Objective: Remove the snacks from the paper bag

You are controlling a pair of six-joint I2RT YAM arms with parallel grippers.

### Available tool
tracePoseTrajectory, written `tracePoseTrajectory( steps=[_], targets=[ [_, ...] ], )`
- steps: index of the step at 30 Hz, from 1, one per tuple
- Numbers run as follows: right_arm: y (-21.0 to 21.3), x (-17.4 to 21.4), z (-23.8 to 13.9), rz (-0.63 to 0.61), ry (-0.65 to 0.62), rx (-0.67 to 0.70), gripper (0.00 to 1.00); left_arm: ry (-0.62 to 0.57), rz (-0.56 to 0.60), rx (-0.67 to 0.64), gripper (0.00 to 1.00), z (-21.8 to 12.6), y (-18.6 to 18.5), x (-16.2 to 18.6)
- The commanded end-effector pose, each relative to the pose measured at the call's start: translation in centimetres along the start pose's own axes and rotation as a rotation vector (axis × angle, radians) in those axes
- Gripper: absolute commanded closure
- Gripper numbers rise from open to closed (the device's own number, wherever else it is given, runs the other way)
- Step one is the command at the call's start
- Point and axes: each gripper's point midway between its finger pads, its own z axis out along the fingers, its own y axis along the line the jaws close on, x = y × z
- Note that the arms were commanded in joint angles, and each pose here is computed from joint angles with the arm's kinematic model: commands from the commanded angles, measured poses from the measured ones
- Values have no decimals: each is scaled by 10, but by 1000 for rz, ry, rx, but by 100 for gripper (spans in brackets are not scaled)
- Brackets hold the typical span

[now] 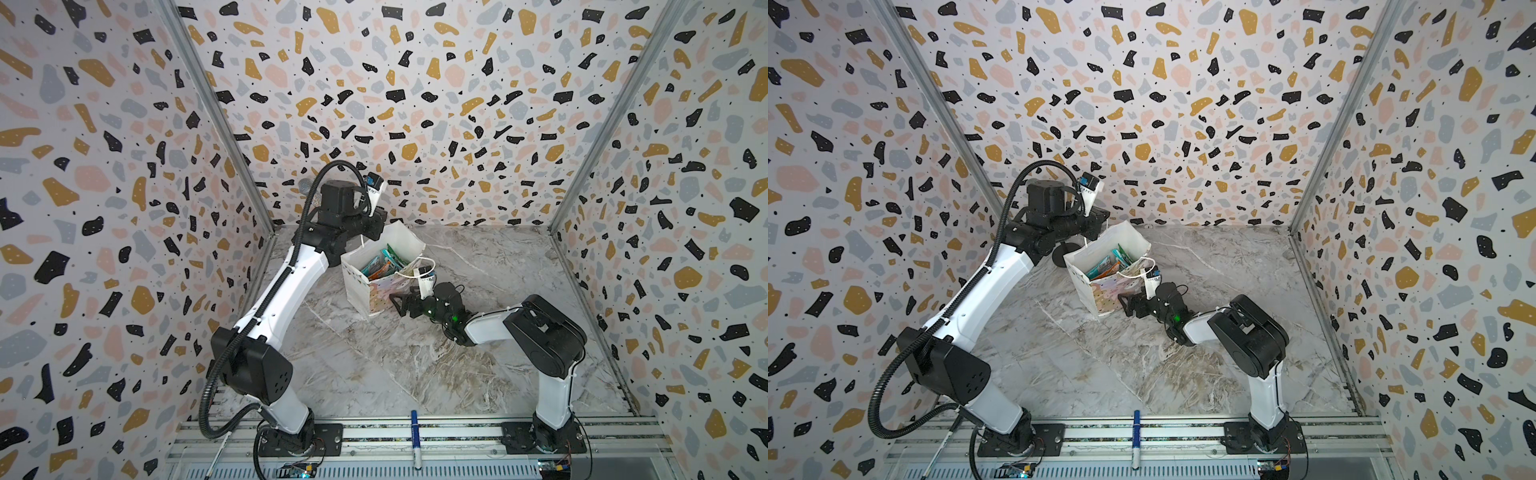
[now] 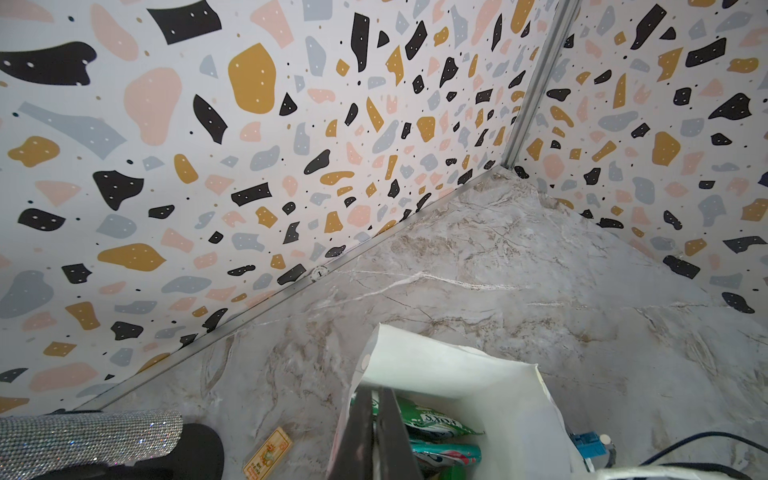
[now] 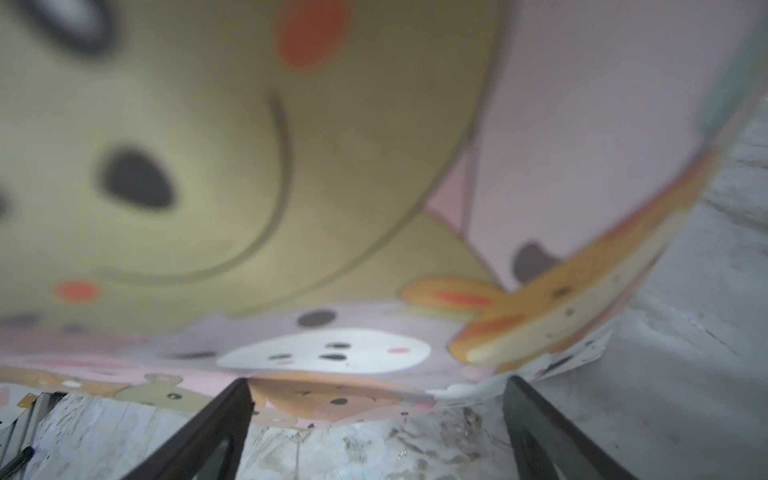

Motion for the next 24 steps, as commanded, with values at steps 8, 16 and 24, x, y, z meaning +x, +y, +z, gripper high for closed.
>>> tracePoseTrajectory(
  steps=[8,16,24],
  targets=[
    [-34,1,-56,-21,12,161,3,-181,-70,116,100,-33,-38,-19],
    [-97,7,-120,12,33,371,3,-158,-101,159,100,-38,-89,-1],
    [-144,-6,-182,23,31,590,2,-134,-136,218,100,-36,-145,13]
  ],
)
